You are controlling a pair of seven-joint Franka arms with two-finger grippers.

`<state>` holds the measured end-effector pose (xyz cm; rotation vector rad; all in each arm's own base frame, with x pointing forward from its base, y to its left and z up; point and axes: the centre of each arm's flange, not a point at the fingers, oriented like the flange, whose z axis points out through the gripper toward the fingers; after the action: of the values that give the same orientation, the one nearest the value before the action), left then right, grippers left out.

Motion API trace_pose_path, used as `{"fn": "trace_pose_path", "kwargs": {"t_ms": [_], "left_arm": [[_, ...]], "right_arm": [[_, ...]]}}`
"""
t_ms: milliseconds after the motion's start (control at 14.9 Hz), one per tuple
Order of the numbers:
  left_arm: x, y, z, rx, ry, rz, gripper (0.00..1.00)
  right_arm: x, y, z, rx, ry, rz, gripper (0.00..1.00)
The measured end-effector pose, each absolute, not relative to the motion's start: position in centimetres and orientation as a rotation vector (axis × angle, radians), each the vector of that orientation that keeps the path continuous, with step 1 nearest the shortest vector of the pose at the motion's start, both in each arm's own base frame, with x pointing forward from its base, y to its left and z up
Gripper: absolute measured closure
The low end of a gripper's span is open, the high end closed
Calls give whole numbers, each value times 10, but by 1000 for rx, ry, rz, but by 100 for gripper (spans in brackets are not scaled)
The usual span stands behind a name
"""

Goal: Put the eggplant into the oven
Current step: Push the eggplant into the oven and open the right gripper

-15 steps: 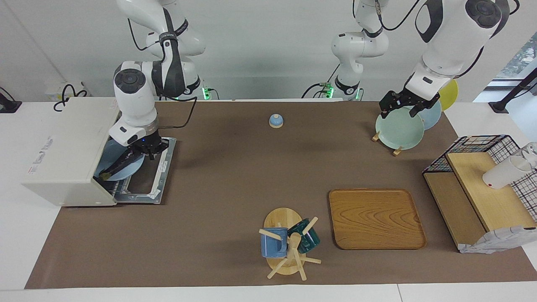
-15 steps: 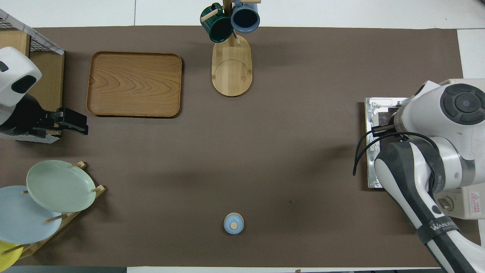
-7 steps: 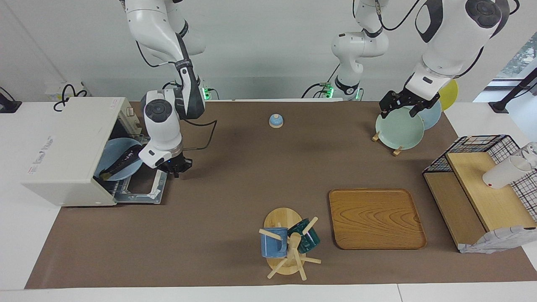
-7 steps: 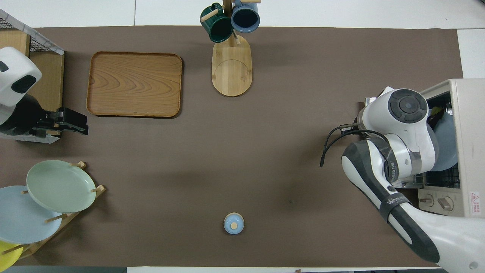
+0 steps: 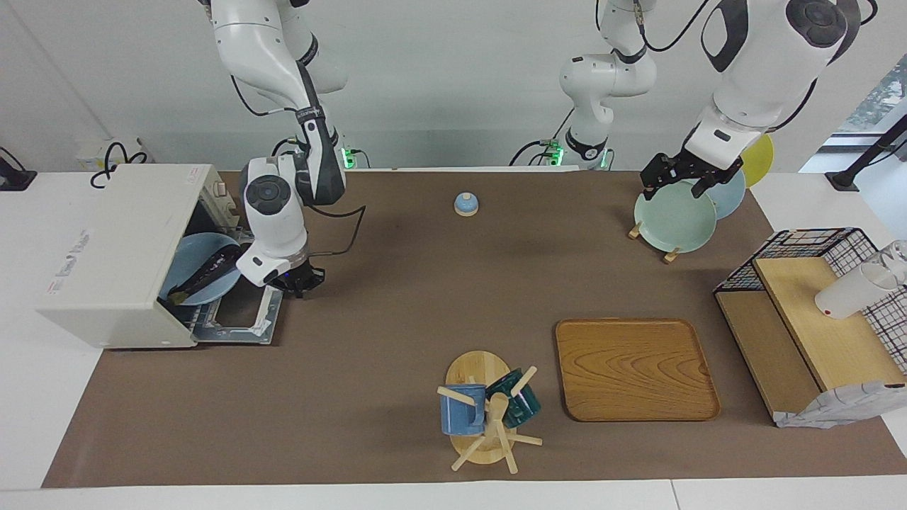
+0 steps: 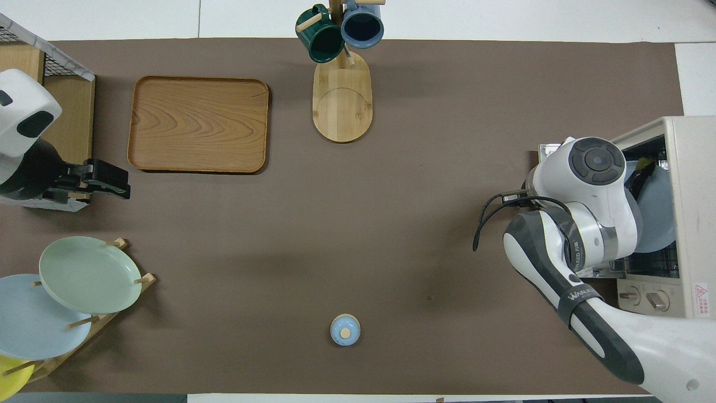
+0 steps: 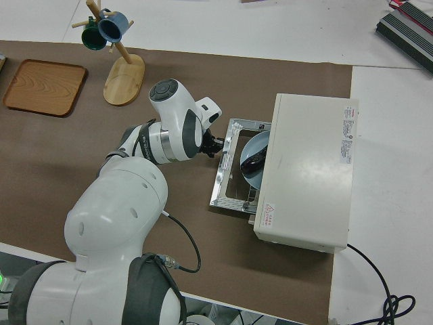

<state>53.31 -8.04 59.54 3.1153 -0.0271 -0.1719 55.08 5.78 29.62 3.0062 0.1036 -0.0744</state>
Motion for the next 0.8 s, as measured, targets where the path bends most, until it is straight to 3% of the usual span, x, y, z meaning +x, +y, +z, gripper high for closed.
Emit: {"fn": "trace_pose_path", "kwargs": {"t_ms": [803], "left_arm": [[533, -80, 595, 3115, -27, -172, 0]], "right_arm": [[549, 56, 291, 2864, 288, -68, 99]]}}
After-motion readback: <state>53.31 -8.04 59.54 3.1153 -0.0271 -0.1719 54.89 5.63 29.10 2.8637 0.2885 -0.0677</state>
